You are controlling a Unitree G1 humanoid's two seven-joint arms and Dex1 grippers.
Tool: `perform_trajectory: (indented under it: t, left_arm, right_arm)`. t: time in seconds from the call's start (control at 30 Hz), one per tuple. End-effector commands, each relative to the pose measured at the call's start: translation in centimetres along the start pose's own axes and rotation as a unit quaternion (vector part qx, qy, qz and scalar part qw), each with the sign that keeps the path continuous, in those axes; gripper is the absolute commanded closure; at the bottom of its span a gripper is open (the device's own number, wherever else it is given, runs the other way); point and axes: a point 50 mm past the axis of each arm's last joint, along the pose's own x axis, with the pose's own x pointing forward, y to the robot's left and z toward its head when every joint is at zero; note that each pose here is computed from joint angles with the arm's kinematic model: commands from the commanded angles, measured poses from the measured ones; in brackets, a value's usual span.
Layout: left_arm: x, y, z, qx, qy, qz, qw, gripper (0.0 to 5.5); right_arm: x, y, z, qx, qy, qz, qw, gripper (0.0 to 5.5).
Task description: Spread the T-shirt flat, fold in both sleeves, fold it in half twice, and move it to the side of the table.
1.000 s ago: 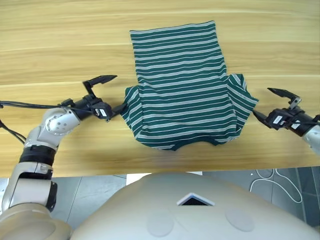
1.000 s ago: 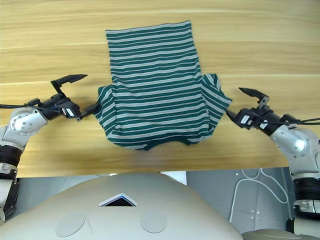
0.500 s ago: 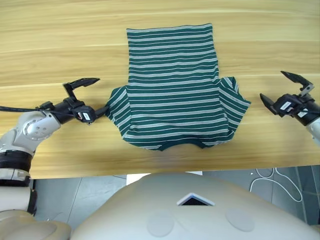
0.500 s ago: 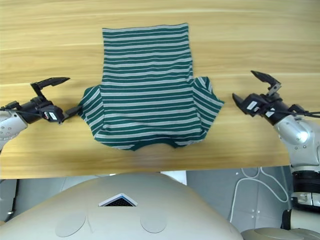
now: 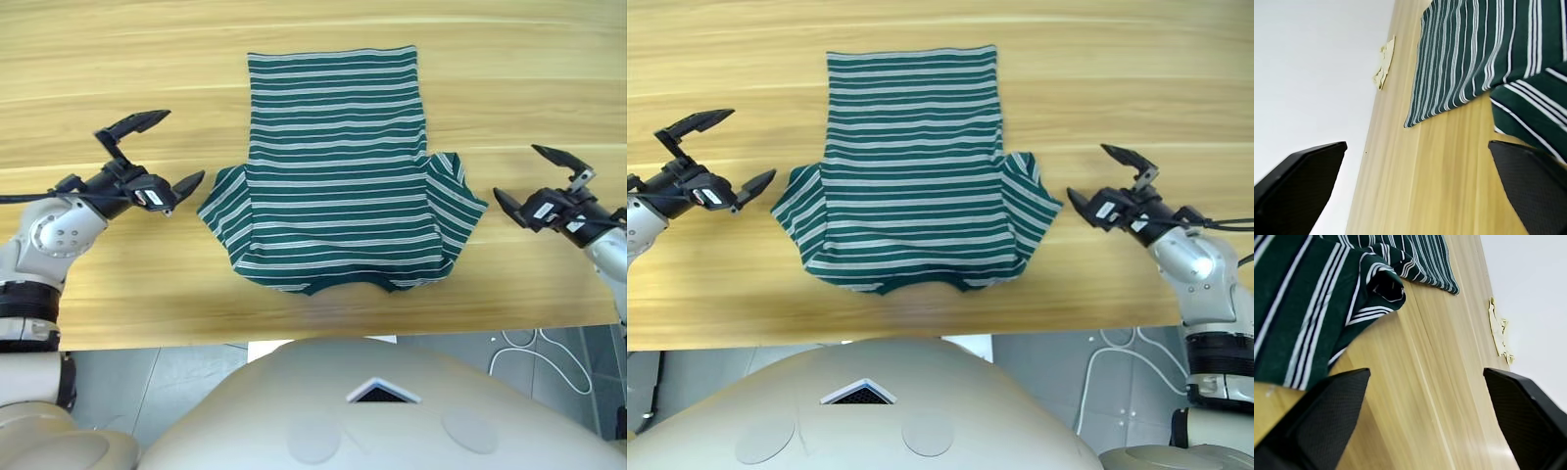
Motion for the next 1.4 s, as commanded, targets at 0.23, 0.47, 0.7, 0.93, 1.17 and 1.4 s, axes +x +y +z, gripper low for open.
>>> perform_trajectory:
  t: [0.23, 0.47, 0.7, 0.93, 1.17, 1.4]
  left_arm:
    - [-3.9, -2.0, 2.1, -0.036, -0.035, -0.119, 0.992, 0.12]
    - [-4.8, -3.7, 2.6, 0.007, -0.011, -0.189, 0.982, 0.12]
    - [-3.8, -4.8, 2.7, 0.051, 0.015, -0.221, 0.974, 0.12]
    - [-3.5, -5.5, 2.3, 0.070, 0.023, -0.248, 0.966, 0.90]
    - [-3.2, -5.7, 1.3, 0.083, 0.044, -0.249, 0.964, 1.93]
    - [-2.0, -5.9, 1.0, 0.096, 0.039, -0.230, 0.968, 3.11]
  right_arm:
    - [0.1, 0.1, 0.0, 0.005, 0.000, 0.002, 1.000, 1.23]
    - [0.1, 0.7, 0.3, 0.009, -0.006, 0.010, 1.000, 1.23]
    - [-0.1, 1.0, 0.5, 0.009, -0.010, 0.018, 1.000, 1.23]
    - [0.2, 1.4, 0.8, 0.012, -0.018, 0.025, 0.999, 1.23]
    - [0.5, 1.9, 0.9, 0.014, -0.020, 0.032, 0.999, 1.23]
    - [0.8, 2.5, 1.4, 0.012, -0.030, 0.045, 0.998, 1.23]
